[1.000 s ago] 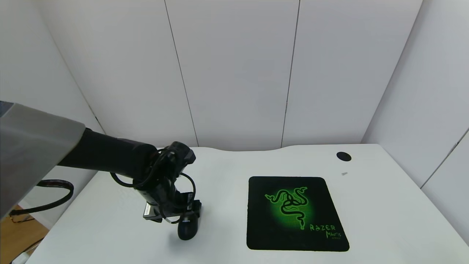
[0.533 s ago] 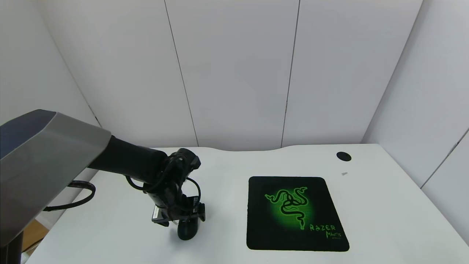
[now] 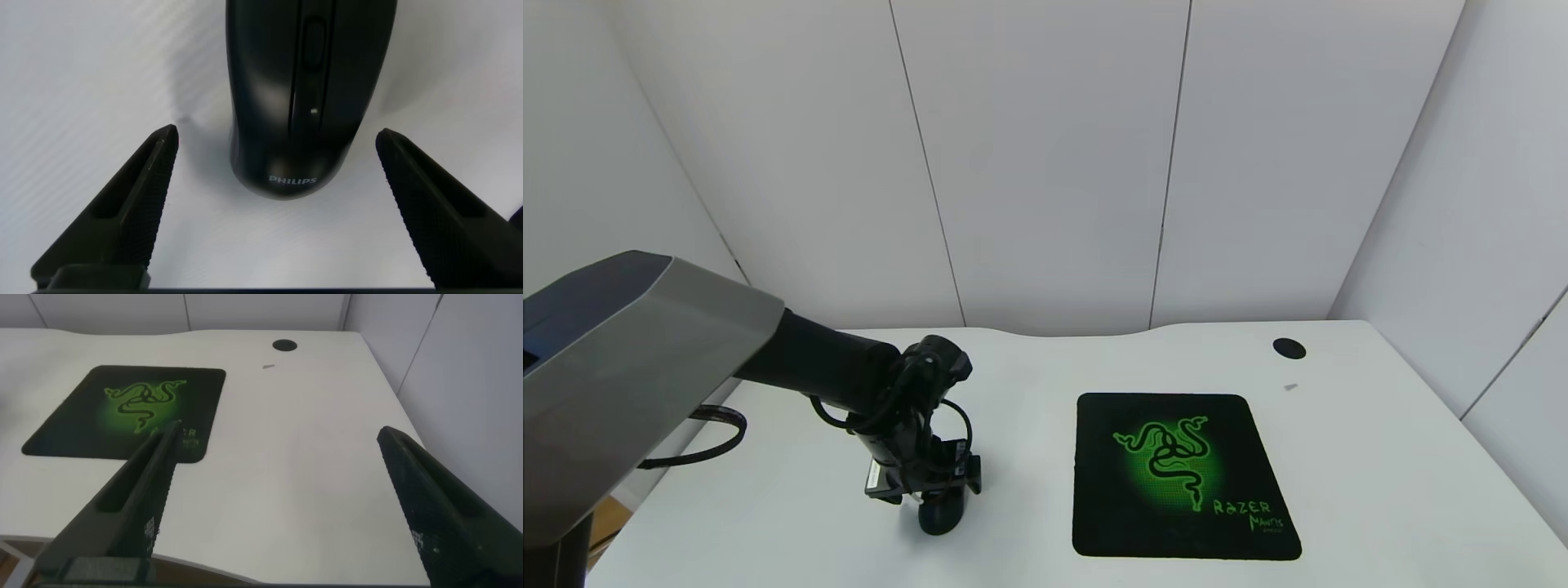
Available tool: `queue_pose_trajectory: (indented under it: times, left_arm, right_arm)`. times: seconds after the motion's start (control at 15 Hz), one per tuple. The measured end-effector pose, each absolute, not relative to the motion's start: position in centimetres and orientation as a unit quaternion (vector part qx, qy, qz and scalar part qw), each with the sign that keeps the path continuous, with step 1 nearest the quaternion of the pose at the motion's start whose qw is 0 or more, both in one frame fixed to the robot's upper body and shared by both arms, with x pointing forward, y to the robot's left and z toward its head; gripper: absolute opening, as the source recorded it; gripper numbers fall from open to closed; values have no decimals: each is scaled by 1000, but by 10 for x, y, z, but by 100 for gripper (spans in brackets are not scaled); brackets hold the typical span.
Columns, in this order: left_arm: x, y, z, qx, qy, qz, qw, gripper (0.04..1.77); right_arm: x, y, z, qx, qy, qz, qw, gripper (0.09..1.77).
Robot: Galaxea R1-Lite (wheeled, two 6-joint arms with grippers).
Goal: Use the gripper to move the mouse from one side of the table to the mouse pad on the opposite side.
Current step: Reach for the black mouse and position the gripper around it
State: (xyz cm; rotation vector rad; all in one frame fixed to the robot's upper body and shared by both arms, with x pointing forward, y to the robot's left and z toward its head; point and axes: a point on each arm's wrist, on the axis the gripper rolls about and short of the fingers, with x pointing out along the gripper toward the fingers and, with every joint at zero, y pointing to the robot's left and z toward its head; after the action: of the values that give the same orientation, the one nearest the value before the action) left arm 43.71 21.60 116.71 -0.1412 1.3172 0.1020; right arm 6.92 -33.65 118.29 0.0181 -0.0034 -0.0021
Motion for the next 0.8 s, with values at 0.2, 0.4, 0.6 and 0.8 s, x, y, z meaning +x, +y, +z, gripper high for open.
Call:
queue_pose_trajectory:
  times: [0.2,0.4,0.6,0.8]
  left_arm:
    - [438,216,1167,-65,611,48,788,136]
    - [438,216,1167,-65,610,48,788,98]
    - [438,216,1166,-66,612,47,787,92]
    - [437,216,1166,-66,612,46,787,91]
  right_arm:
    - [69,-337,1183,9,-2,-1,1000,171]
    - [69,-337,1183,9,-2,-1,1000,171]
    - [69,-336,1183,9,-2,-1,1000,171]
    - [69,-337,1183,9,-2,-1,1000,171]
